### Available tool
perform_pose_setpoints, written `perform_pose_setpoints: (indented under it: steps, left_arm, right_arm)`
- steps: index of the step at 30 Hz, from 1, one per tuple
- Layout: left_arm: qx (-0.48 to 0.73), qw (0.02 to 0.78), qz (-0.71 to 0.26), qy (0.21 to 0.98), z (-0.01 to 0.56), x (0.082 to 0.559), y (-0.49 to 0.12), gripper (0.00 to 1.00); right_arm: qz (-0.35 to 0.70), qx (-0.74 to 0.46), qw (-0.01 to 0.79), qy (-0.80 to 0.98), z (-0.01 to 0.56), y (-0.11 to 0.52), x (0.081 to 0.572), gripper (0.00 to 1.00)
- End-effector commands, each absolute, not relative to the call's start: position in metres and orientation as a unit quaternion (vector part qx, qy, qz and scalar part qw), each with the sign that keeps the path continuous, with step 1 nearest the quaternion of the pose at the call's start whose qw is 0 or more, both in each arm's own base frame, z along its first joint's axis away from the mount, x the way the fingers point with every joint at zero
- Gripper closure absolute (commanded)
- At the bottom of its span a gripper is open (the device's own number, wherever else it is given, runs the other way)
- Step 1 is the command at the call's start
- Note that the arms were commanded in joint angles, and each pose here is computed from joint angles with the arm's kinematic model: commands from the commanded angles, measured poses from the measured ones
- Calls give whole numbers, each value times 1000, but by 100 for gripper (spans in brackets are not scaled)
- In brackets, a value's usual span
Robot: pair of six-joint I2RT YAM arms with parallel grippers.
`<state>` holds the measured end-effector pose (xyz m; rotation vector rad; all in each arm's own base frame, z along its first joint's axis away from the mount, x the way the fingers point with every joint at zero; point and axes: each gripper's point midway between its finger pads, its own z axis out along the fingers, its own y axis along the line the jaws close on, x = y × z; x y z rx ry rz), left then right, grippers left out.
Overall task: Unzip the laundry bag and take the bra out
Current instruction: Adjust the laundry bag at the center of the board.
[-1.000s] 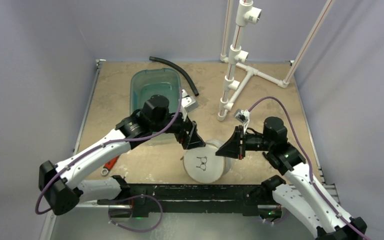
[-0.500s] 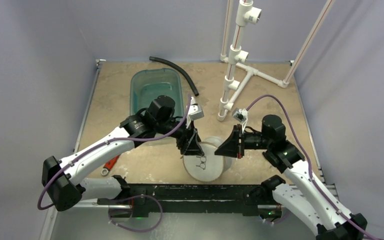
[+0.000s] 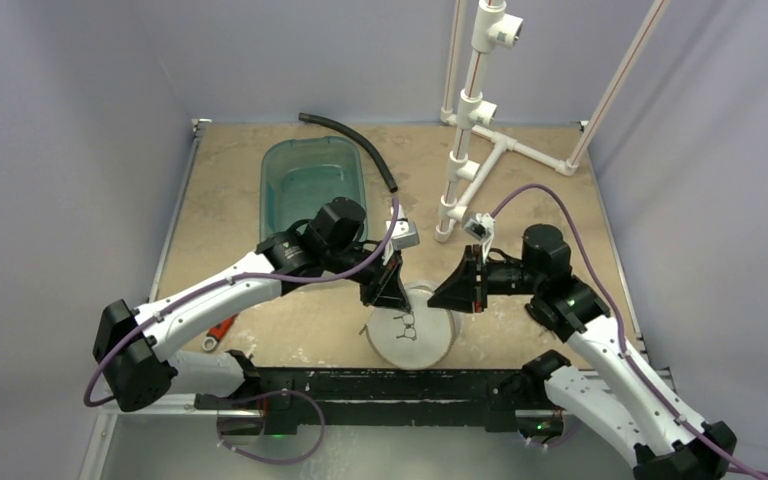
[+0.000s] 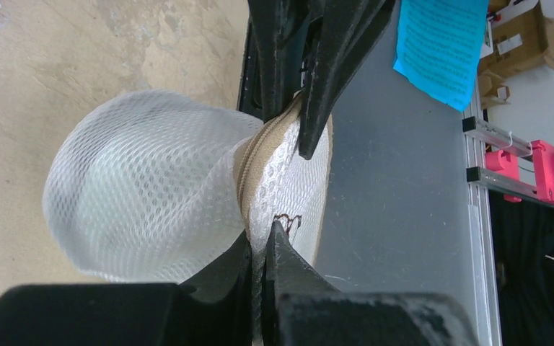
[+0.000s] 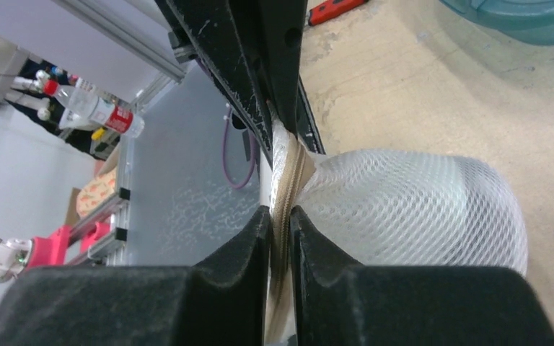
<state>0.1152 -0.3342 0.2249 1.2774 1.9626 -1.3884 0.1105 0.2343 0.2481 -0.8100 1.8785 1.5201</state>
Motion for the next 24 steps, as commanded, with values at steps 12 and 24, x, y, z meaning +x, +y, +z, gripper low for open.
perform_pose_setpoints:
  steps: [12, 24]
  left_arm:
    - [140, 439, -510, 727, 325, 172, -292, 100]
    - [-226, 482, -596, 601, 339, 207, -214, 100]
  right_arm:
    - [475, -171, 474, 721, 311, 197, 145, 14]
    - [630, -39, 454, 629, 319, 197, 124, 22]
